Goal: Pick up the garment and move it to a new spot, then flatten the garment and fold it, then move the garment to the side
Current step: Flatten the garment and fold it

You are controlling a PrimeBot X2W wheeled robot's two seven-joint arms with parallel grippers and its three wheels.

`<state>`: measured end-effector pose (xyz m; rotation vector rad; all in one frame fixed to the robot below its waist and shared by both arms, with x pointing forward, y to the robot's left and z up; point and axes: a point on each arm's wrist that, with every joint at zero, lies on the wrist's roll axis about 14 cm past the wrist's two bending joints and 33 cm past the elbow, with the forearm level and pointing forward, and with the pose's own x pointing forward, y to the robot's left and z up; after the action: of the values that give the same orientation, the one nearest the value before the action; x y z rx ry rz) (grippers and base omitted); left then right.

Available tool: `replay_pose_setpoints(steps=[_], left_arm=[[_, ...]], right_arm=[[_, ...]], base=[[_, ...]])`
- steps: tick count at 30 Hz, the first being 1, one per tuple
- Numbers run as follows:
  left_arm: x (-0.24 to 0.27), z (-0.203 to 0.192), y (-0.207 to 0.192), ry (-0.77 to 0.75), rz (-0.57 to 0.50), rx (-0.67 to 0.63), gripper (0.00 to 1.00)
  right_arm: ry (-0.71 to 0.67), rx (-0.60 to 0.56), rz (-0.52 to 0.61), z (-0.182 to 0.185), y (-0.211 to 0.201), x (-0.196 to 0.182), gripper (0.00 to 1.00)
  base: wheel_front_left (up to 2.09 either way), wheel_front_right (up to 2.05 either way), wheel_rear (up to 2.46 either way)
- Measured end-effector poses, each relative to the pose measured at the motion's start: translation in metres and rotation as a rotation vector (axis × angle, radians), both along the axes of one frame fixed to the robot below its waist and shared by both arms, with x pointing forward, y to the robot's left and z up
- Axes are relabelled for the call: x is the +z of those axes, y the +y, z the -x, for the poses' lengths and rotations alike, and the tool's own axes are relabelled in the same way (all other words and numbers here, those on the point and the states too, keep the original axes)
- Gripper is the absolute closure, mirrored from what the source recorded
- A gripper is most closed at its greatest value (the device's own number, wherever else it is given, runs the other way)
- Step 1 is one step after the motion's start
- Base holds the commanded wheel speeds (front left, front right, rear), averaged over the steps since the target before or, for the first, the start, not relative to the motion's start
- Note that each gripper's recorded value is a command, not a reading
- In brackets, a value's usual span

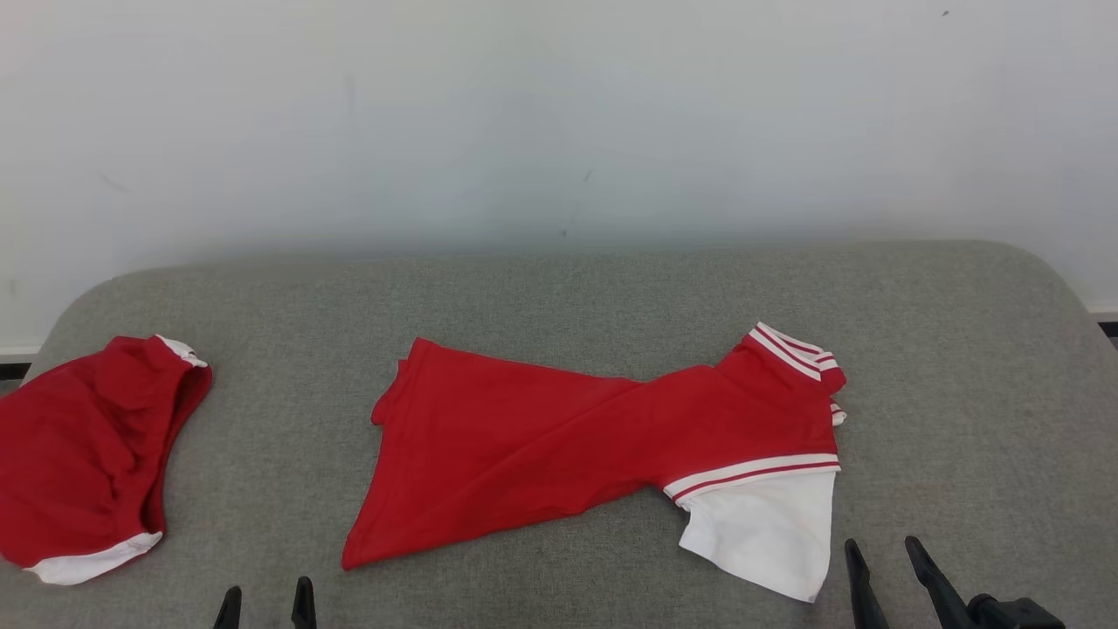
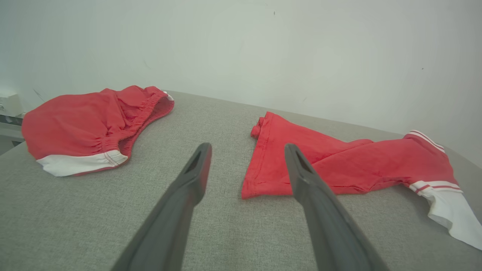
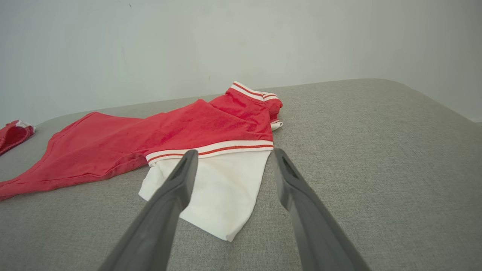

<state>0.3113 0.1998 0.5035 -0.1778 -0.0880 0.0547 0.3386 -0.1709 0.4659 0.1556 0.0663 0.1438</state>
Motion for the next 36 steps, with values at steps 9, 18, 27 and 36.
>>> replay_pose_setpoints(steps=[9, 18, 27, 36], left_arm=[[-0.002, -0.005, -0.002, 0.007, 0.003, -0.009, 0.00], [-0.007, -0.006, -0.004, 0.022, 0.007, -0.020, 0.00], [-0.030, -0.028, -0.015, 0.096, 0.005, -0.058, 0.00], [-0.061, -0.086, -0.025, 0.279, -0.034, -0.093, 0.00]], right_arm=[[0.001, -0.008, -0.006, -0.001, -0.001, -0.001, 0.00], [0.004, -0.007, -0.009, -0.002, 0.001, -0.002, 0.00], [0.119, -0.021, -0.030, -0.009, 0.000, -0.020, 0.00], [0.296, -0.058, -0.015, -0.032, -0.003, -0.051, 0.00]], base=[[0.00, 0.00, 0.00], [0.00, 0.00, 0.00], [0.00, 0.00, 0.00], [0.00, 0.00, 0.00]])
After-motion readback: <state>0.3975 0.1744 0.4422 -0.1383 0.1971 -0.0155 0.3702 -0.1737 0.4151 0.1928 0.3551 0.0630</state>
